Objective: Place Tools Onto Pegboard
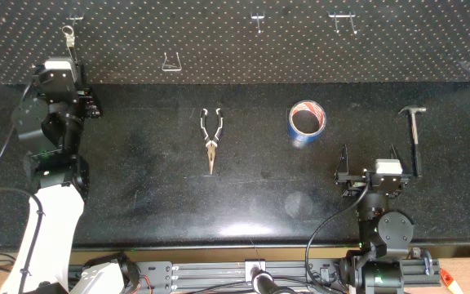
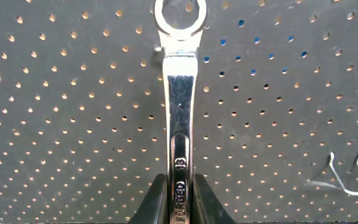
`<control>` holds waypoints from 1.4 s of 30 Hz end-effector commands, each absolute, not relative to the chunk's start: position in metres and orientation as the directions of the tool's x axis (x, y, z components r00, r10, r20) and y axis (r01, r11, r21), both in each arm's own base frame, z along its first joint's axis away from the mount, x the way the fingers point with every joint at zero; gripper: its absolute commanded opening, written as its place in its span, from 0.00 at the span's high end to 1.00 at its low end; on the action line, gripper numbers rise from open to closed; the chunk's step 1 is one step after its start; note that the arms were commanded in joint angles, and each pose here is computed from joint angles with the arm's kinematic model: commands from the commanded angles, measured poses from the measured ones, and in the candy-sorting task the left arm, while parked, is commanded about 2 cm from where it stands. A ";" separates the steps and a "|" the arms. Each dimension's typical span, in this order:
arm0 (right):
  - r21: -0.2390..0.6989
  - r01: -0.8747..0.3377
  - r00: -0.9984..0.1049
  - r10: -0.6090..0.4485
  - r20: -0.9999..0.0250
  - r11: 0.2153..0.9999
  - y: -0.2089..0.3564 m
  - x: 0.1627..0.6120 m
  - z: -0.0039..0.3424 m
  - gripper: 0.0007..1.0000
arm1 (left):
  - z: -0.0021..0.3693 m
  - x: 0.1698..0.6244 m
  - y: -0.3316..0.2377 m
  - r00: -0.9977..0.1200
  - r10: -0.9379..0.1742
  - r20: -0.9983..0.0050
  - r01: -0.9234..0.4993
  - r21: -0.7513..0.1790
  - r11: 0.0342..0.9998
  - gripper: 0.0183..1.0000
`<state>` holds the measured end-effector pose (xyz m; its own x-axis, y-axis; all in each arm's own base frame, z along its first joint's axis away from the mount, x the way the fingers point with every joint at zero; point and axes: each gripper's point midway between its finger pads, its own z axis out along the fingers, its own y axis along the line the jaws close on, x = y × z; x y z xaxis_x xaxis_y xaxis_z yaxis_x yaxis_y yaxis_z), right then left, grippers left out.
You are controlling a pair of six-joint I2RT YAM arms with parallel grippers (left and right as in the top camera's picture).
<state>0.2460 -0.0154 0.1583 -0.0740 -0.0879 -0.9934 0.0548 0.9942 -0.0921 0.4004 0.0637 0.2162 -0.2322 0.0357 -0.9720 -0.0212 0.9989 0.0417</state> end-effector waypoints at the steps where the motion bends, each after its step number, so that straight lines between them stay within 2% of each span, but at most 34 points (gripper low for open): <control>1: -0.073 0.048 -0.072 -0.069 -0.995 0.996 -0.014 0.246 0.158 0.05 | 0.235 0.405 0.073 -0.194 0.055 -0.980 -0.051 0.066 0.996 0.99; 11: -0.072 0.048 -0.072 -0.069 -0.995 0.996 -0.014 0.246 0.158 0.05 | 0.232 0.405 0.076 -0.202 0.049 -0.978 -0.059 0.062 0.996 0.99; 17: -0.073 0.048 -0.072 -0.069 -0.995 0.996 -0.014 0.246 0.158 0.05 | 0.213 0.406 0.076 -0.260 0.033 -0.965 -0.056 0.050 0.997 0.99; 25: -0.073 0.048 -0.072 -0.069 -0.995 0.996 -0.014 0.246 0.158 0.05 | 0.205 0.407 0.076 -0.281 0.028 -0.959 -0.055 0.045 0.997 0.99; 30: -0.073 0.048 -0.072 -0.069 -0.995 0.996 -0.014 0.246 0.158 0.05 | 0.190 0.413 0.078 -0.310 0.020 -0.951 -0.053 0.039 0.998 0.99; 42: -0.073 0.048 -0.072 -0.069 -0.995 0.996 -0.014 0.246 0.158 0.05 | 0.188 0.438 0.085 -0.318 0.018 -0.948 -0.053 0.037 0.998 0.99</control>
